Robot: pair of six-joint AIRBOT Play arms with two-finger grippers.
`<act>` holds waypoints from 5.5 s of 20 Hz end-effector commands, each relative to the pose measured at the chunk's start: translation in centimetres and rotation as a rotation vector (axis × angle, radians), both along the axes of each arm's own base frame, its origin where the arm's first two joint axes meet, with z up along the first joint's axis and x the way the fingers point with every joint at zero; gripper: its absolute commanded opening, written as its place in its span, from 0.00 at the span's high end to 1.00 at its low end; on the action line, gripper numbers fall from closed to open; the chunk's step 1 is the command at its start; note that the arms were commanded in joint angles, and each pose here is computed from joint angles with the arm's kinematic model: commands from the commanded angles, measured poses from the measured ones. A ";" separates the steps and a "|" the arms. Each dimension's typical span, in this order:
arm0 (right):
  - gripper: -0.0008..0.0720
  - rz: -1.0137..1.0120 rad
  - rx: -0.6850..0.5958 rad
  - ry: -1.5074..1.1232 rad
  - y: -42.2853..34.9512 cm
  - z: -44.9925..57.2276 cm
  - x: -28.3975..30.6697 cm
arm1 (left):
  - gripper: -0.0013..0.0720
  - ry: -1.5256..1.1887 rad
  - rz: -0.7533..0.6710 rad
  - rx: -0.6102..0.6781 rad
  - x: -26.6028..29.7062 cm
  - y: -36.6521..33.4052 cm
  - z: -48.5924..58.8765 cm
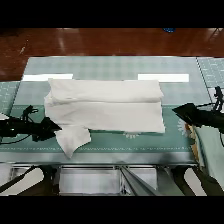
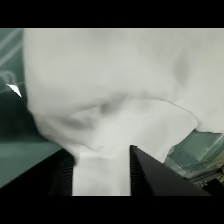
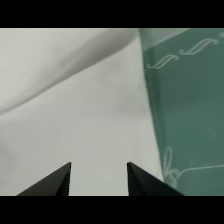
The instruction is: Fold the shirts.
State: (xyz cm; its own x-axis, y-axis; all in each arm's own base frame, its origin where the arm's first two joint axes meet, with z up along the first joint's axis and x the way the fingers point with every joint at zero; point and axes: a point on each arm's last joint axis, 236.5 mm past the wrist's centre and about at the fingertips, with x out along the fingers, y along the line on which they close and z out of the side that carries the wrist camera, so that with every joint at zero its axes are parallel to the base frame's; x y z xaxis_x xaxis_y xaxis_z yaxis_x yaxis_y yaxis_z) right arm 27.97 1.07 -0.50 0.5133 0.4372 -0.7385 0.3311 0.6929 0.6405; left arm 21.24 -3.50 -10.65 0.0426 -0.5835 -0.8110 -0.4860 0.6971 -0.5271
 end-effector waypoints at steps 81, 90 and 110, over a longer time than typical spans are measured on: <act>0.96 0.357 -0.175 -0.131 7.8 10.7 2.6 | 0.94 -0.644 -0.663 0.126 15.4 -24.6 9.6; 0.96 0.255 -0.147 -0.299 9.4 16.6 -6.9 | 0.94 -0.452 -1.018 -0.035 3.3 -42.0 3.7; 0.96 0.614 0.089 -0.363 29.1 16.1 7.4 | 0.94 -0.711 -0.201 0.215 19.8 -3.8 24.0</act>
State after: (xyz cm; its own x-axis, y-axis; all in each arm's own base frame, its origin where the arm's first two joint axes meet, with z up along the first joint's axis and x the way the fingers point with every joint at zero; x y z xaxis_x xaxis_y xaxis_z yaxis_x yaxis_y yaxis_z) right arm 32.49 24.62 16.94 0.4063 0.7513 -0.5201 -0.2980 0.6470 0.7018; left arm 42.42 -15.52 9.37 0.3287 -0.5581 -0.7619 0.1530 0.8276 -0.5401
